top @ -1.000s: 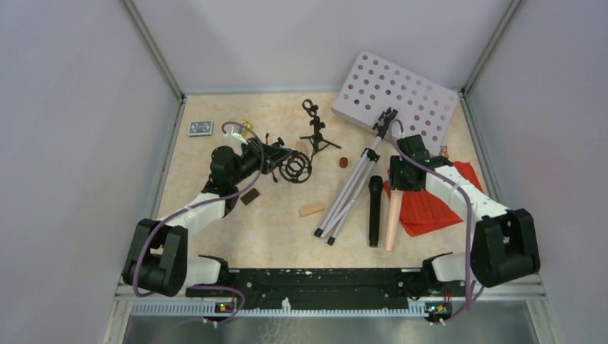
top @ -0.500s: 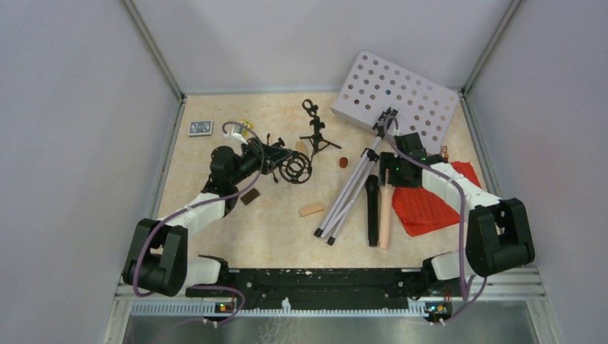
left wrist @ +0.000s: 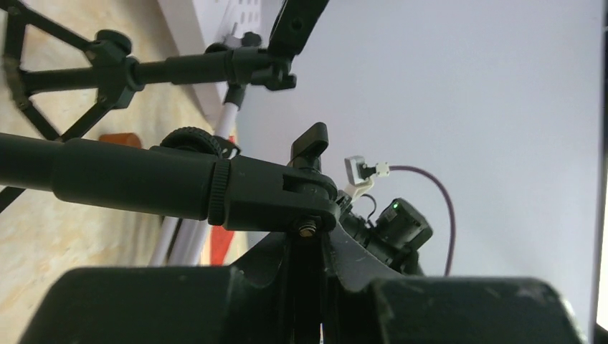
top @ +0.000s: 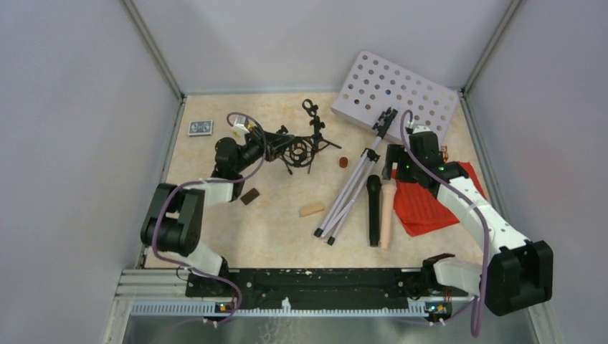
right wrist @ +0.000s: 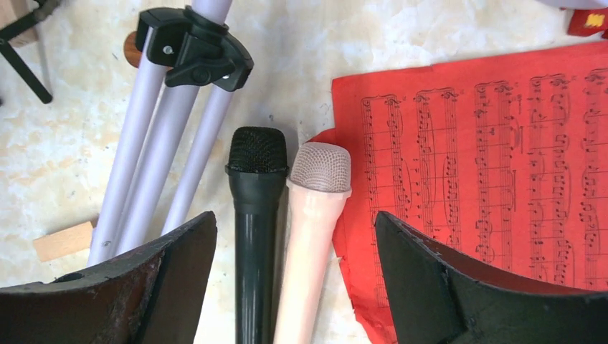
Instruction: Pack up the instrument practice props
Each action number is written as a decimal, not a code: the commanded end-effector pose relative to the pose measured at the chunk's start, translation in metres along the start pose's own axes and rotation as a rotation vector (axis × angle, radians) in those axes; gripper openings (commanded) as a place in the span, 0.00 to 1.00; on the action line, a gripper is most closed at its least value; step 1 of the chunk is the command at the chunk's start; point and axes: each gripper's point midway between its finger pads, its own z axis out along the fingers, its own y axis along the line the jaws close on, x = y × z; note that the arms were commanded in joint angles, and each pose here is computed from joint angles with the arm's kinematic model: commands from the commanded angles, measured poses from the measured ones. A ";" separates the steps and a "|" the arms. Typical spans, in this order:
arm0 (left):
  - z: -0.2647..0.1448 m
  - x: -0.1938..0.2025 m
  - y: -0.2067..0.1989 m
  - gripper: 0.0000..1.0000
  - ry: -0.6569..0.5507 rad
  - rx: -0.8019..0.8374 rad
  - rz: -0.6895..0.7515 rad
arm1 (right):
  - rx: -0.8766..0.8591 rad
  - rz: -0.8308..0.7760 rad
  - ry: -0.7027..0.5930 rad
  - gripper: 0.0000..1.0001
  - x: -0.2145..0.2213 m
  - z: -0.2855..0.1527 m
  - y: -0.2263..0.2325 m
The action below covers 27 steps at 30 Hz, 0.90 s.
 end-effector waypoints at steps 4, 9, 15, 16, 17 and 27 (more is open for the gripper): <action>0.015 -0.021 -0.056 0.06 0.067 0.288 -0.020 | 0.013 0.010 -0.087 0.80 -0.022 -0.025 -0.003; 0.020 -0.035 -0.033 0.40 0.030 0.225 -0.036 | 0.004 0.014 -0.098 0.80 -0.022 -0.031 -0.002; 0.020 -0.045 -0.016 0.71 -0.004 0.150 -0.019 | 0.007 0.015 -0.108 0.80 -0.023 -0.033 -0.003; 0.019 -0.046 -0.014 0.74 -0.009 0.140 -0.018 | 0.007 0.015 -0.107 0.80 -0.023 -0.032 -0.003; 0.018 -0.047 -0.013 0.77 -0.013 0.132 -0.016 | 0.008 0.015 -0.105 0.80 -0.022 -0.032 -0.003; -0.017 -0.073 -0.015 0.99 -0.094 0.060 0.018 | 0.037 0.054 -0.174 0.80 -0.035 -0.040 -0.008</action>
